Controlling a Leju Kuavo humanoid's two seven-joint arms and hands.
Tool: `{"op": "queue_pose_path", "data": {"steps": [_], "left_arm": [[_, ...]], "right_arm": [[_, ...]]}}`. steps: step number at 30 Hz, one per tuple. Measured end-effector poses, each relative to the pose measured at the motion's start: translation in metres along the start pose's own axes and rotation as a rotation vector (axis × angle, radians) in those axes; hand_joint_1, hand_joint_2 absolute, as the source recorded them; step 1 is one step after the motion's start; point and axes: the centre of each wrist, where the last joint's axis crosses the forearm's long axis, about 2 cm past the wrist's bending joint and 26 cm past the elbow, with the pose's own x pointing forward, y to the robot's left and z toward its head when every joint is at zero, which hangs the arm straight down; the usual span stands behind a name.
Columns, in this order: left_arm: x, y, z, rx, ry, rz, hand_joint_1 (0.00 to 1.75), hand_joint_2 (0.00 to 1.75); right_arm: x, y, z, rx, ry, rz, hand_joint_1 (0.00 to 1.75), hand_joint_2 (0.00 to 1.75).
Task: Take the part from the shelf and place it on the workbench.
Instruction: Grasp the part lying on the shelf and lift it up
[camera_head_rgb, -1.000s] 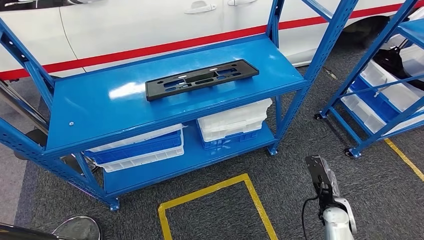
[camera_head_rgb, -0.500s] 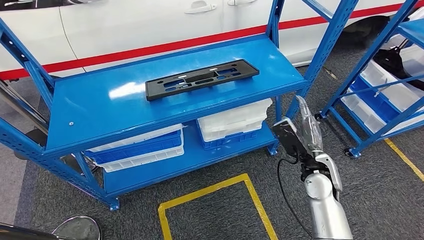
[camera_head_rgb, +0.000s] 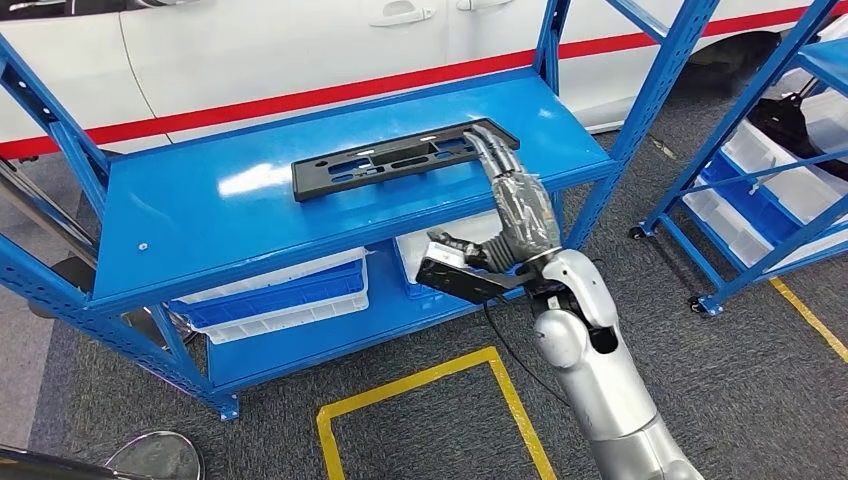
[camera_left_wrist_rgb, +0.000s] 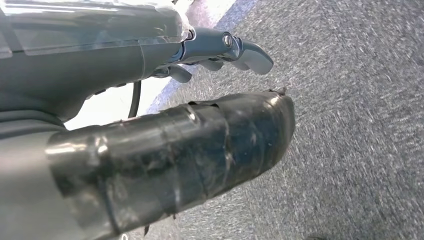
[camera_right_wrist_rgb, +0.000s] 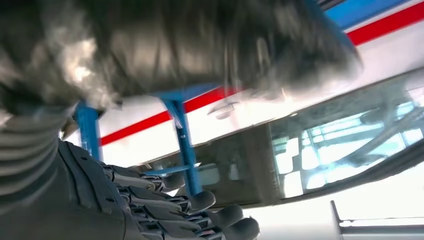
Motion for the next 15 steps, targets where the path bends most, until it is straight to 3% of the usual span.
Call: {"op": "queue_pose_path", "data": {"steps": [15], "left_arm": [[0.018, 0.01, 0.003, -0.083, 0.03, -0.142, 0.0, 0.0]], "right_arm": [[0.026, 0.045, -0.038, 0.275, -0.157, 0.382, 0.0, 1.75]]}}
